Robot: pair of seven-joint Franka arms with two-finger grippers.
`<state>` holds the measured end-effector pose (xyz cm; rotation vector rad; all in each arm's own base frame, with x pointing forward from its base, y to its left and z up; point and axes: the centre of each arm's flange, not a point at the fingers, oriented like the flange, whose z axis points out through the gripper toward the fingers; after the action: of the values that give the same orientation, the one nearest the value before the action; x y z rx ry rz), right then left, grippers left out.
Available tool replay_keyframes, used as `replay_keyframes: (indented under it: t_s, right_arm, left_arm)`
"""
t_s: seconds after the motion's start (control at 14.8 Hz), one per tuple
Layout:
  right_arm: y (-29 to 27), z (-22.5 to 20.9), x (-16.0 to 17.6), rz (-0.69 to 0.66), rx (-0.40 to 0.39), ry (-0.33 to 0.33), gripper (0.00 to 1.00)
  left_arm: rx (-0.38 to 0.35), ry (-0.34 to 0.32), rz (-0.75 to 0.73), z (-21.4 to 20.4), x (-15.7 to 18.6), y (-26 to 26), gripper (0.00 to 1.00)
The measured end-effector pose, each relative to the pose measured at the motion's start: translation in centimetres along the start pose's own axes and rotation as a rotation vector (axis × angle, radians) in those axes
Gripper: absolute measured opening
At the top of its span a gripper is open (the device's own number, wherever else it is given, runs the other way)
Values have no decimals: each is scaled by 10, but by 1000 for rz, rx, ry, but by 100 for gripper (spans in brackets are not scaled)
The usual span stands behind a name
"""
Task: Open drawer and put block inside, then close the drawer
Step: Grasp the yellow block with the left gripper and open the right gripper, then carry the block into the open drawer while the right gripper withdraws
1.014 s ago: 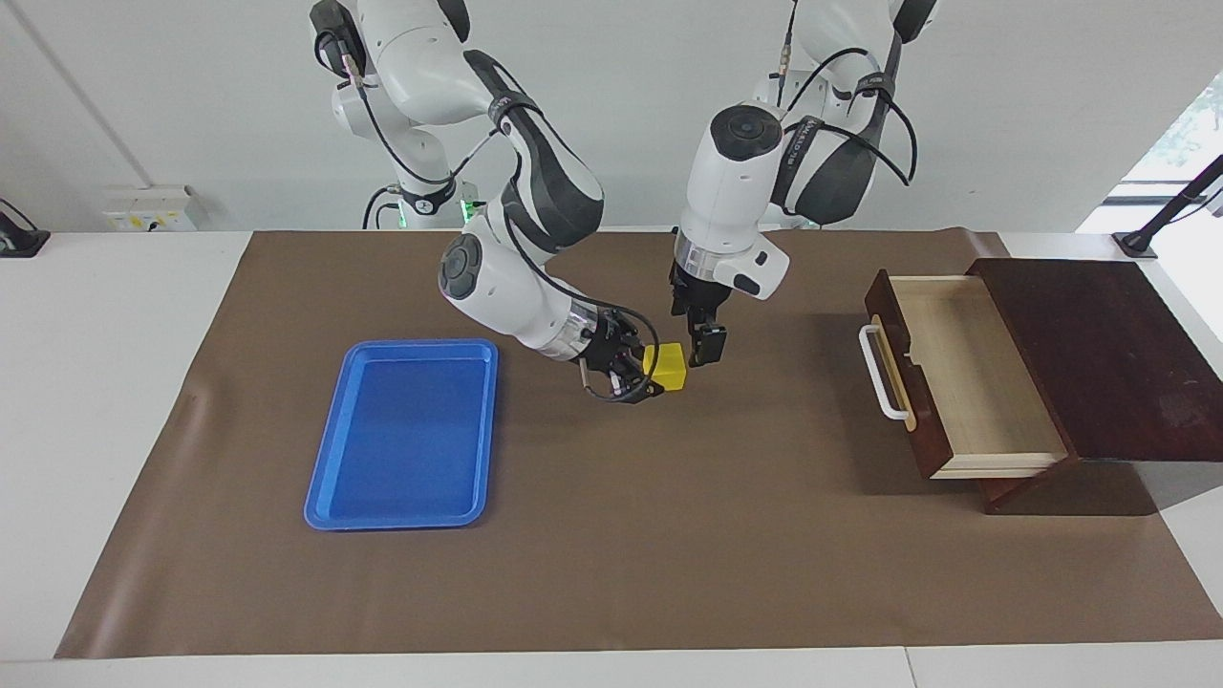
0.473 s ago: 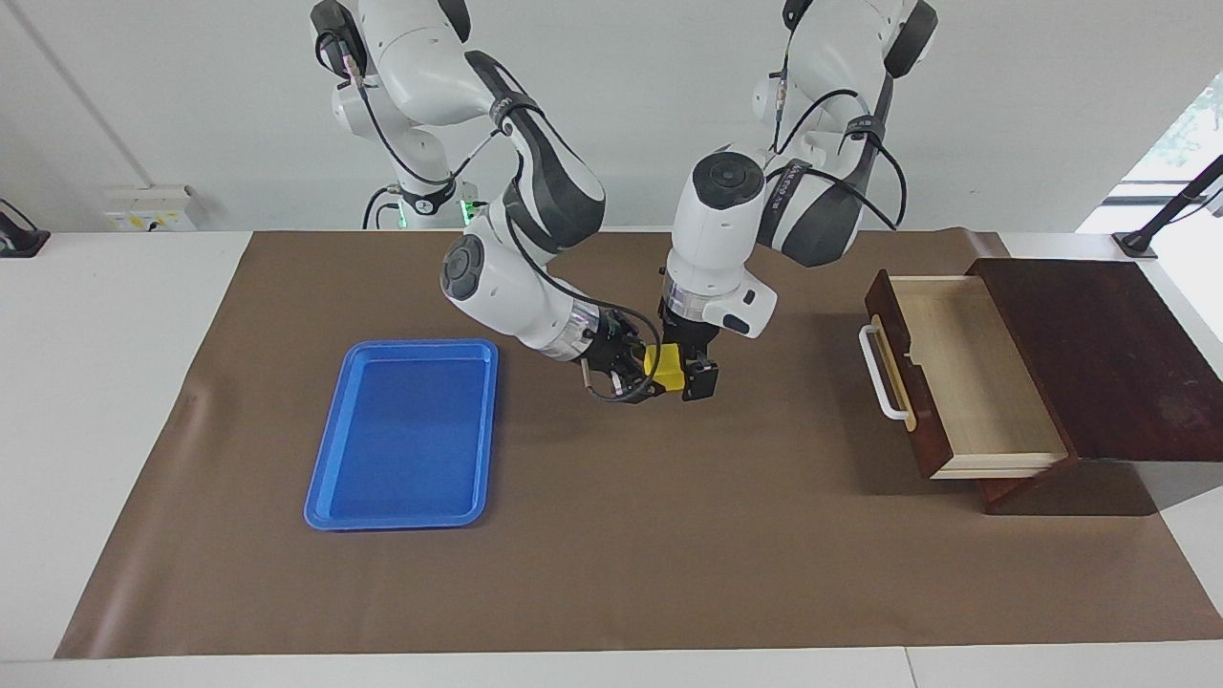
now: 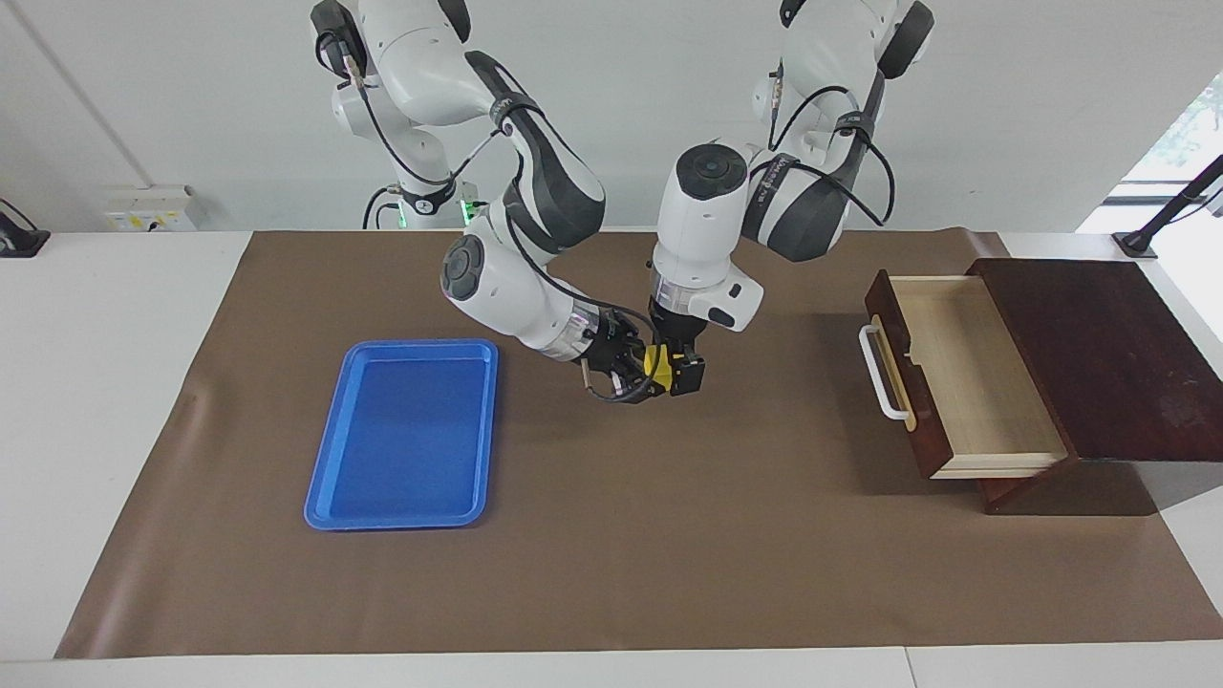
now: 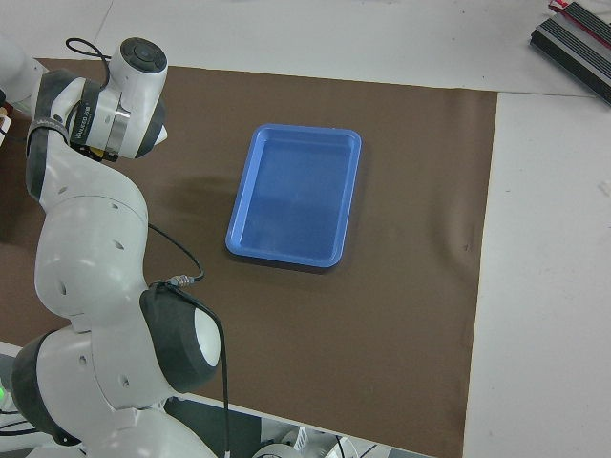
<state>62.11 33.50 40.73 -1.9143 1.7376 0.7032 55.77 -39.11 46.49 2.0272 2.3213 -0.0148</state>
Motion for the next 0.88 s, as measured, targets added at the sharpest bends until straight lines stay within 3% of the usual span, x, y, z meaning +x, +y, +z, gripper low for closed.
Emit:
replay_keyframes:
  t_s: [0.14,0.47,0.61,0.68,0.81,0.88]
  right_arm:
    - [1,2,0,-13,-4,2,55]
    - [2,5,-1,-22,-10,2,55]
    - [-1,-1,1,-8,3,1,67]
    - [-4,-6,2,-7,13,0,81]
    - [-8,-27,5,-1,41,0,99]
    - [-11,-43,11,8,49,-1,99]
  left_arm:
    - [2,8,12,0,1,0,64]
    - [3,23,31,0,3,1,56]
    - [13,35,8,1,5,0,56]
    - [21,45,-1,-1,7,1,56]
    - [27,59,-18,-13,14,7,56]
    - [31,71,-29,-20,19,12,56]
